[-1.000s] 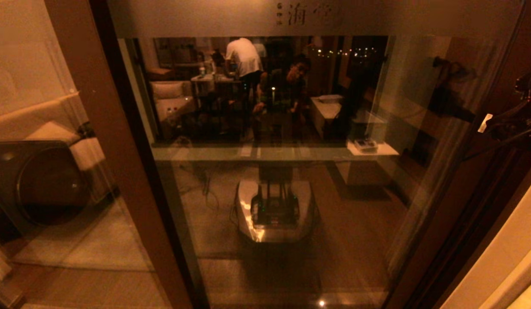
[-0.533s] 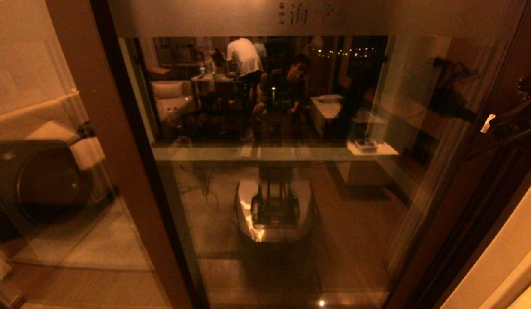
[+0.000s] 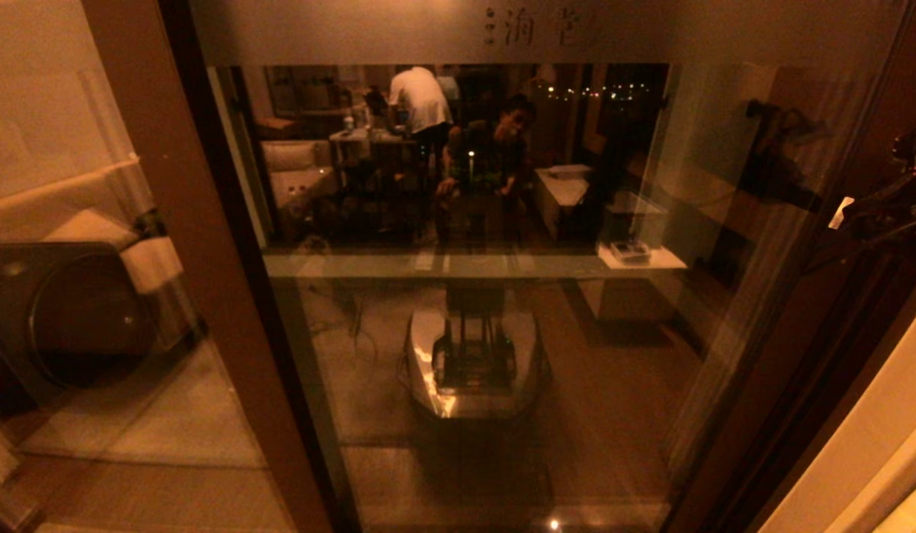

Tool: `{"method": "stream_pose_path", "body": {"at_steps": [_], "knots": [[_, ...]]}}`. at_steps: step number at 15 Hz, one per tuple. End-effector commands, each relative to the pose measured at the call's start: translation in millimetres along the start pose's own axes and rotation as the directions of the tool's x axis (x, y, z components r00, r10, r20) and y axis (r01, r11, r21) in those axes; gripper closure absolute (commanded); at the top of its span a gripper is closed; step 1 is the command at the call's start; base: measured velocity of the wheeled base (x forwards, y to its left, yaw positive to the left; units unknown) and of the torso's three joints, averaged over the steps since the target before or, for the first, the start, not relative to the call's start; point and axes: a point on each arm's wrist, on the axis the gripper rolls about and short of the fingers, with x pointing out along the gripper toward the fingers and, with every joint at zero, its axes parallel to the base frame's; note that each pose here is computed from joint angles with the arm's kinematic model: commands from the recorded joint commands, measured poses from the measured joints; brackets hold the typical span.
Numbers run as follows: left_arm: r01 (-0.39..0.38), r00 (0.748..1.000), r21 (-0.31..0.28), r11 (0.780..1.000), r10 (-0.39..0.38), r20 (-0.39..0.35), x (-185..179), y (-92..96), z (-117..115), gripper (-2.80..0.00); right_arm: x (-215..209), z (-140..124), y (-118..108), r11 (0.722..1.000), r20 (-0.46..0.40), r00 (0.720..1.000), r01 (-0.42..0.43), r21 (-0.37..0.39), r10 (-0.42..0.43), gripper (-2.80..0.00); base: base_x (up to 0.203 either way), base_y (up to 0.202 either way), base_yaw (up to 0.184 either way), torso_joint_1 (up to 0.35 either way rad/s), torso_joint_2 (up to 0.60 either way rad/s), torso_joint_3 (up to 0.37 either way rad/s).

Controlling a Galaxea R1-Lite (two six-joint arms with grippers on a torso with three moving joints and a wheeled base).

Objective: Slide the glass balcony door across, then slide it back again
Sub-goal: Close the slid door

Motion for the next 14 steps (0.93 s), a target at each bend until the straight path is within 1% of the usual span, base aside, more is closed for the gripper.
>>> {"method": "stream_pose_path", "body": {"at_steps": [1,6,14], "knots": [[-0.001,1.000,0.000,1.000,0.001,-0.021,1.3,0.1,-6.0,0.00,1.7,0.7,-1.1,1.000,0.010,1.000,0.004,0.004,-0.004,0.00,0.000,0.000,0.000,0.000,0.00,0.000],[0.000,1.000,0.000,1.000,0.000,-0.022,1.3,0.1,-6.1,0.00,8.0,2.0,-8.5,1.000,0.015,1.000,0.025,0.010,-0.025,0.00,0.000,0.000,0.000,0.000,0.00,0.000],[0.000,1.000,0.000,1.000,0.000,-0.022,1.3,0.1,-6.1,0.00,11.8,3.2,-12.9,0.999,0.019,0.999,0.037,0.014,-0.037,0.00,0.000,0.000,0.000,0.000,0.00,0.000]]}}
